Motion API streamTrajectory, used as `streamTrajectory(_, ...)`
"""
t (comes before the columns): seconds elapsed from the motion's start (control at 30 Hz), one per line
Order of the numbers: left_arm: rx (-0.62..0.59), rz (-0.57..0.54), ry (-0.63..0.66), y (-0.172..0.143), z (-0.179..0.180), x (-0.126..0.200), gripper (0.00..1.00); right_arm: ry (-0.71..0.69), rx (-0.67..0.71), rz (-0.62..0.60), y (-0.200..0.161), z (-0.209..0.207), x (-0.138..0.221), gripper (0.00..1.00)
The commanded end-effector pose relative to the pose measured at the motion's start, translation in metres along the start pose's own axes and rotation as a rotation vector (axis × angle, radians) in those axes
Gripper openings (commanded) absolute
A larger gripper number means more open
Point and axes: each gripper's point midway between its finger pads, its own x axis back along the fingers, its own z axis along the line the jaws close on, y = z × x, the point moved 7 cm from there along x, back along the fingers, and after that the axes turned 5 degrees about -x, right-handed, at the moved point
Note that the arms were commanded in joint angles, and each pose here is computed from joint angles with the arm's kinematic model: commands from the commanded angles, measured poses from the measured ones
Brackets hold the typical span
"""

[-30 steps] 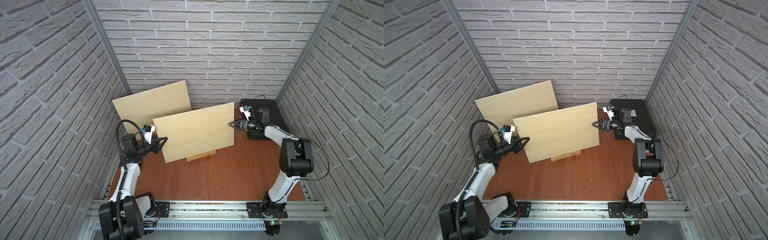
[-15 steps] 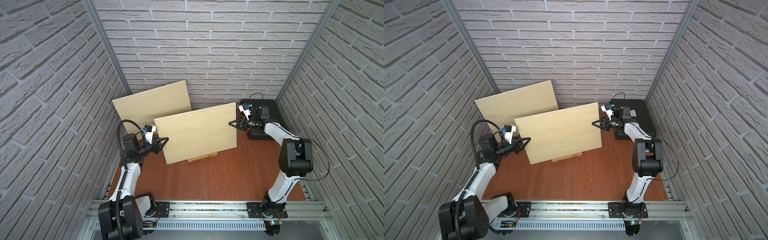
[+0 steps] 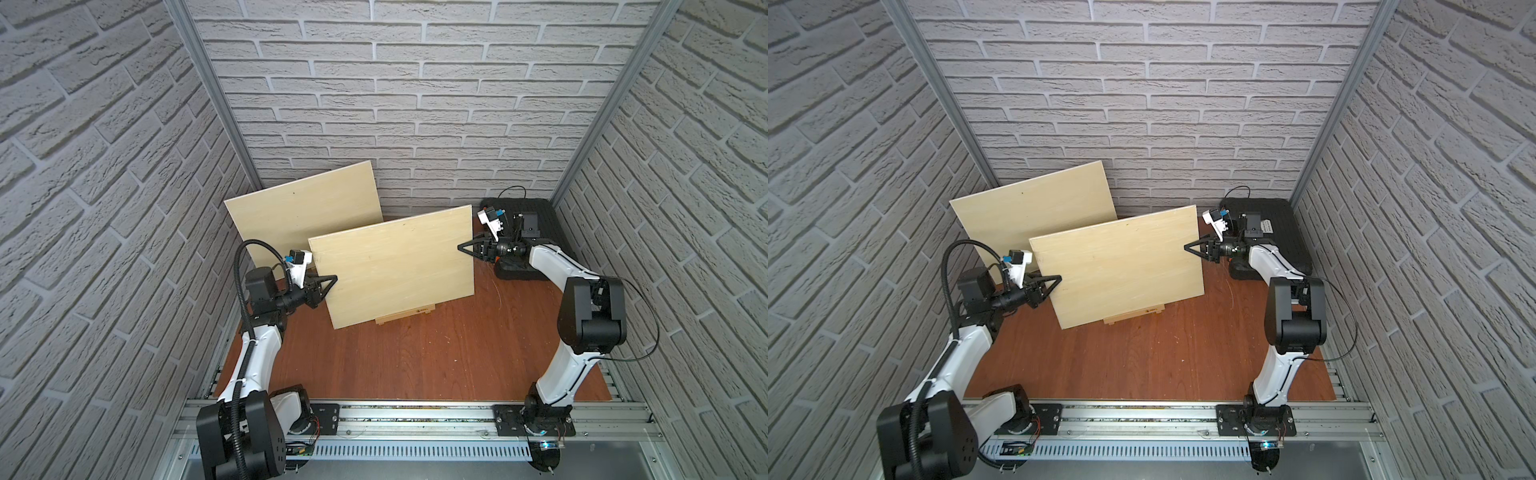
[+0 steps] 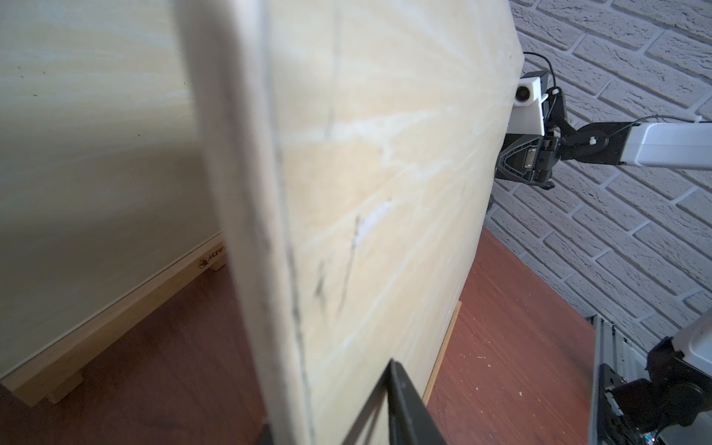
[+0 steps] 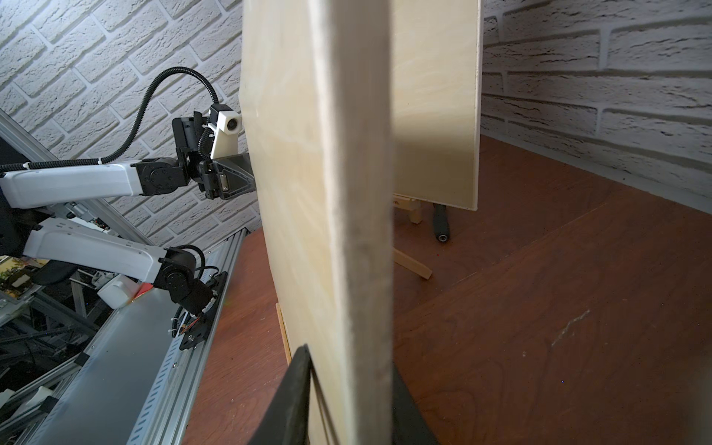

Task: Disassemble the easel
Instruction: Pick up the drawing board from the easel.

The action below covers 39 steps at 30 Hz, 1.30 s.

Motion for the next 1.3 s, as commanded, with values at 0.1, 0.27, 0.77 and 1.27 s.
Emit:
streamTrajectory(0.1,-0.207,-0.09,0.038,0.034,-0.005,-0.003,0.13,-0.031,-0.053,0.042,0.011,0.021,-0.024,0.14)
streamTrajectory(0.27,-0.234,-0.101,0.051,0.042,-0.008,-0.004,0.13,-0.039,-0.031,0.032,0.019,0.029,-0.023,0.12)
streamTrajectory(0.77,-0.334,-0.135,0.087,0.059,-0.02,-0.008,0.09,-0.073,0.02,-0.01,0.03,0.034,-0.03,0.11)
streamTrajectory(1.27,-0.374,-0.148,0.088,0.066,-0.056,0.011,0.07,-0.099,0.044,0.009,0.009,0.087,-0.016,0.1)
